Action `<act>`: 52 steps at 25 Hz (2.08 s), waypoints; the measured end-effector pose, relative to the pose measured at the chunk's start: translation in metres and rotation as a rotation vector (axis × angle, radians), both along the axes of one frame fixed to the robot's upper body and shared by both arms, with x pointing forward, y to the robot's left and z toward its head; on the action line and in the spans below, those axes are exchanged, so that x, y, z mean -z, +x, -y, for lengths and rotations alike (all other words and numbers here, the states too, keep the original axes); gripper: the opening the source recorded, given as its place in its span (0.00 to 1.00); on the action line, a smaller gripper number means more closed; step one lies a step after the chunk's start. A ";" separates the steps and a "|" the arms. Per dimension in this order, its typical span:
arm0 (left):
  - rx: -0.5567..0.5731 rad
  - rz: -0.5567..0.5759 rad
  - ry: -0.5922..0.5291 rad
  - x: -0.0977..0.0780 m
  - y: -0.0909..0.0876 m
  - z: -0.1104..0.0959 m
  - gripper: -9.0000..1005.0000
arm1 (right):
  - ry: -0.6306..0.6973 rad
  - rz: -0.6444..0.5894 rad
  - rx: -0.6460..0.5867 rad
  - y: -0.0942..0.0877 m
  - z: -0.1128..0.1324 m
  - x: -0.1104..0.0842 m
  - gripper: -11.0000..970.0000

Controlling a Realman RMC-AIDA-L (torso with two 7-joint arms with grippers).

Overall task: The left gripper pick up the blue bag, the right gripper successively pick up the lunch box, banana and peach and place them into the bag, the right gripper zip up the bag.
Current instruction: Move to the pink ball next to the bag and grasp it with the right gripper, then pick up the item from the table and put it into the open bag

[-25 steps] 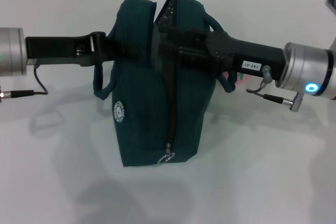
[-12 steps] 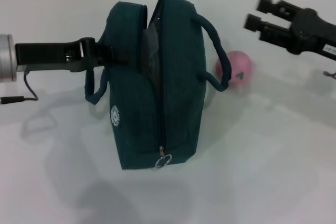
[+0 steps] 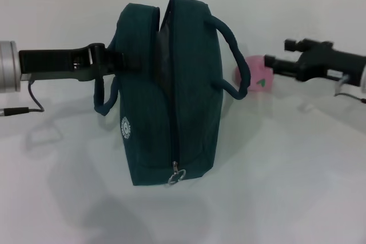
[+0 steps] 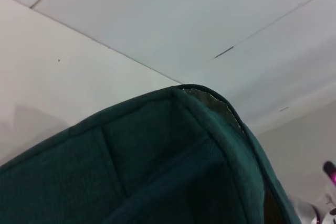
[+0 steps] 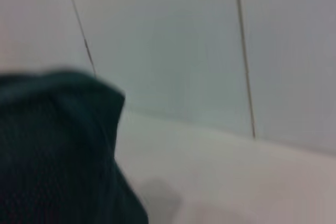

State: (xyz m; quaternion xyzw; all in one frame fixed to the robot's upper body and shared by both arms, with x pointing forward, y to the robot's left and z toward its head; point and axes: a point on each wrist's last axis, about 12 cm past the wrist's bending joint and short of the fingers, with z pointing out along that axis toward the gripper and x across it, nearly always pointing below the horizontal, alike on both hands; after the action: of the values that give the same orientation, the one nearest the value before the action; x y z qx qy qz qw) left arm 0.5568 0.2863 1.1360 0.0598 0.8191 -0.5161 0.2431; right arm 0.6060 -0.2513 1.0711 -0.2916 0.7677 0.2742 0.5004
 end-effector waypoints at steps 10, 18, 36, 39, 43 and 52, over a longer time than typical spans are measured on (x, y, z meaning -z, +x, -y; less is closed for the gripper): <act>-0.058 -0.022 0.020 0.009 0.003 -0.006 0.04 | -0.081 -0.022 -0.075 0.007 -0.027 0.004 0.74; -0.089 -0.033 0.034 0.015 0.004 -0.013 0.04 | -0.141 -0.046 -0.085 0.012 -0.037 0.007 0.73; -0.087 -0.023 0.039 0.015 0.004 -0.013 0.04 | -0.179 -0.081 -0.101 0.019 -0.049 0.005 0.68; -0.087 -0.023 0.039 0.015 0.004 -0.014 0.04 | -0.183 -0.082 -0.105 0.020 -0.050 0.004 0.63; -0.088 -0.024 0.040 0.015 0.004 -0.014 0.04 | -0.178 -0.076 -0.102 0.020 -0.049 0.003 0.45; -0.091 -0.027 0.037 0.016 0.001 -0.016 0.04 | -0.134 -0.051 -0.096 0.016 -0.040 -0.004 0.35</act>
State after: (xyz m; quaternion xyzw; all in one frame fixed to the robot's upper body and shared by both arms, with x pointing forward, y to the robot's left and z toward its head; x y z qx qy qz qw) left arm 0.5583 0.3024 1.1195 0.0199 0.8336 -0.4900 0.2541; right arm 0.6224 -0.2113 1.0750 -0.3537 0.7821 0.2530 0.4463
